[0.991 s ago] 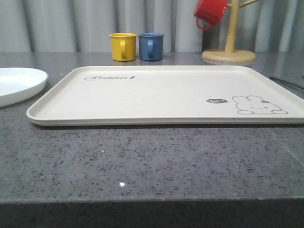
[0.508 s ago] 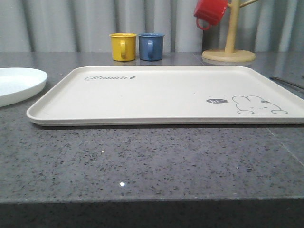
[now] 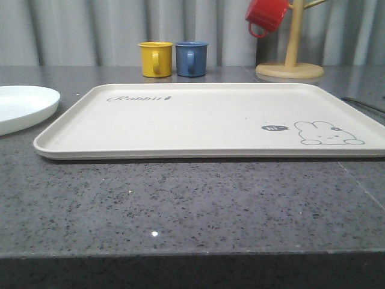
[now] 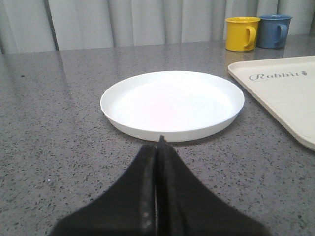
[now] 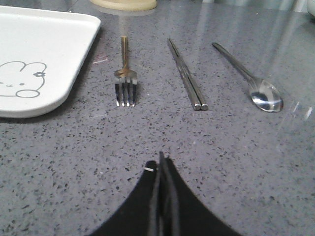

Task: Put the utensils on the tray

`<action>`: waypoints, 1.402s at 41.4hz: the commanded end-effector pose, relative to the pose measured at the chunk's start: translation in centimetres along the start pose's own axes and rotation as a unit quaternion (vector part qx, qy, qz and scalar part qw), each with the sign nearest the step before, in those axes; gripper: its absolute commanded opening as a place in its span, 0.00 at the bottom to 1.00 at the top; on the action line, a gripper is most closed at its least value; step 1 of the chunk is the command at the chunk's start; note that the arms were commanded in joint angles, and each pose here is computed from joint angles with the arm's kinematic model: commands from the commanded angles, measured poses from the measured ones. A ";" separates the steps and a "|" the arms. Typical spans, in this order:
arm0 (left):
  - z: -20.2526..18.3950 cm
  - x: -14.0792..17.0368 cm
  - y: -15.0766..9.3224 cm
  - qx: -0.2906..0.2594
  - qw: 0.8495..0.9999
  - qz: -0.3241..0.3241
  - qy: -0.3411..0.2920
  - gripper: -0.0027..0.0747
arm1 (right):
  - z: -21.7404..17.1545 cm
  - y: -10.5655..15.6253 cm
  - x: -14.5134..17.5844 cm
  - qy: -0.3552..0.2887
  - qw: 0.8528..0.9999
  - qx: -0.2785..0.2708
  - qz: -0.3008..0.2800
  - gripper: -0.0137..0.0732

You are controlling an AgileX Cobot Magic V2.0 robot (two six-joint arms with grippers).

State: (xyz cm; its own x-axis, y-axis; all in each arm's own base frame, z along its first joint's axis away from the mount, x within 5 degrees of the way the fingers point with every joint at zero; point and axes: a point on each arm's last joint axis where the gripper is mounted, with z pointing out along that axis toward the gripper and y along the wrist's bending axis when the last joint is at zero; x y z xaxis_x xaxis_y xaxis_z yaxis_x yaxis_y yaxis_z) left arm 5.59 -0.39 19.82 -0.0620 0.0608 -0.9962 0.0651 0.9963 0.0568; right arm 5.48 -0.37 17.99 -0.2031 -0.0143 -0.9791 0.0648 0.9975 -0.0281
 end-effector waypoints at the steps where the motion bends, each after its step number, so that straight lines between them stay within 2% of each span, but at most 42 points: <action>1: -0.2 -1.2 0.2 -0.011 0.997 -0.006 -0.080 0.01 | -0.2 -0.1 -1.3 -0.070 0.998 0.003 0.002 0.08; 9: -1.0 -3.8 0.5 -0.027 0.981 -0.013 -0.192 0.01 | -0.5 -0.1 -2.6 -0.131 0.991 0.006 0.005 0.08; 19: -2.9 -9.1 0.7 -0.024 0.971 -0.008 -0.238 0.01 | -2.8 -0.2 -7.5 -0.197 0.980 0.000 0.029 0.08; 26: -2.8 -12.5 0.8 -0.022 0.982 0.030 -0.183 0.01 | -4.4 -0.2 -11.1 -0.180 0.983 -0.007 0.031 0.08; 37: 0.6 -15.3 1.0 -0.011 0.997 0.032 -0.065 0.01 | -3.4 -0.2 -15.7 -0.095 0.995 -0.013 0.029 0.09; 41: 1.5 -15.2 1.0 -0.010 0.998 0.032 -0.050 0.01 | -2.5 -0.2 -16.2 -0.077 0.996 -0.013 0.029 0.09; 51: 1.6 -15.2 1.0 -0.010 0.998 0.032 -0.049 0.01 | -2.3 -0.3 -16.5 -0.088 0.996 -0.012 0.030 0.10; 54: 1.6 -15.2 1.0 -0.010 0.998 0.032 -0.049 0.03 | -2.3 -0.3 -16.5 -0.089 0.995 -0.012 0.030 0.16; 58: 1.6 -15.2 1.0 -0.010 0.998 0.032 -0.049 0.18 | -2.3 -0.3 -16.5 -0.089 0.995 -0.012 0.030 0.30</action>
State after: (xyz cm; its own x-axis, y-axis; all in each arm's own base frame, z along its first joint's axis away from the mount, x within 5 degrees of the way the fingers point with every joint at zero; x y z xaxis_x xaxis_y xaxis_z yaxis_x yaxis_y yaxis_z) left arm 8.20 -0.45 33.17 -0.0550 0.1289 -0.9901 0.0611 0.9902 0.1255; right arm 6.46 -0.15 32.79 -0.1289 0.0436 -0.9907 0.0430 0.9983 0.0383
